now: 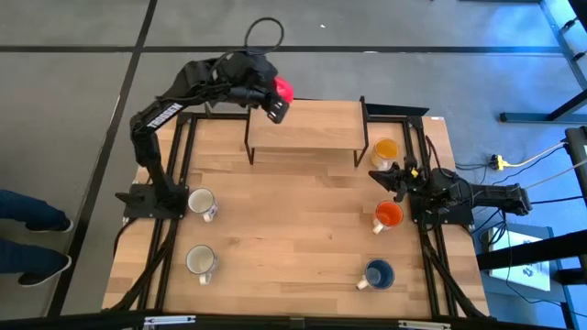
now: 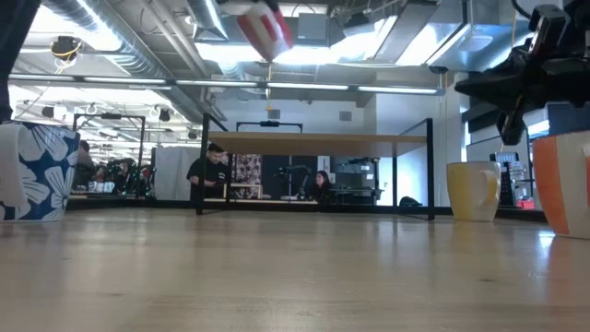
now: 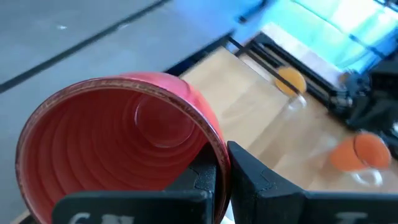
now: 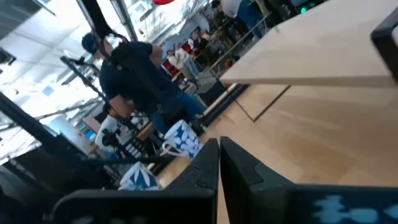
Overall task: Place coffee mugs
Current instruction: Put the red cup on the shelf
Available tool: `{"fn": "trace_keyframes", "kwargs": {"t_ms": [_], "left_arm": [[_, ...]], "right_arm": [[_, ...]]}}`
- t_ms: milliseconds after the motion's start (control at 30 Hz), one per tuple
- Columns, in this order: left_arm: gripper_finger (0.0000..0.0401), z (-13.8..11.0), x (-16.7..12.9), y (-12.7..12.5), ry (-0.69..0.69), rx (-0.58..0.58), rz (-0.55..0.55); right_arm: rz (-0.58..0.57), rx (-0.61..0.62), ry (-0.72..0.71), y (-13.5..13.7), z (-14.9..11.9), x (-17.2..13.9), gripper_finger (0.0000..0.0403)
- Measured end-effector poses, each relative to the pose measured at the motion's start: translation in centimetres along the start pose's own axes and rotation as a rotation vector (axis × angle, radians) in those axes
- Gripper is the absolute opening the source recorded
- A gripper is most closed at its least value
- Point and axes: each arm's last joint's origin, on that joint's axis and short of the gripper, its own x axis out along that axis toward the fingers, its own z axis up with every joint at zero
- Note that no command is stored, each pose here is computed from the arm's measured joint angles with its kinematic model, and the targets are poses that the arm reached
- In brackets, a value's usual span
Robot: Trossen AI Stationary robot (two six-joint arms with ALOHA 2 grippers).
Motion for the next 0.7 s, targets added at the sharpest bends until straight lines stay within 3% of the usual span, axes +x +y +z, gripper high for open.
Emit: {"fn": "trace_keyframes", "kwargs": {"t_ms": [333, 700], "left_arm": [[0.0013, -0.1, 3.7, 1.0, 0.081, 0.051, 0.168], [0.0019, -0.2, 7.4, 4.7, 0.242, 0.130, 0.291]], "right_arm": [[0.012, -0.001, 0.019, 0.0, -0.1, 0.0, 0.0005], [0.010, -0.001, 0.019, 0.0, -0.1, 0.0, 0.0005]]}}
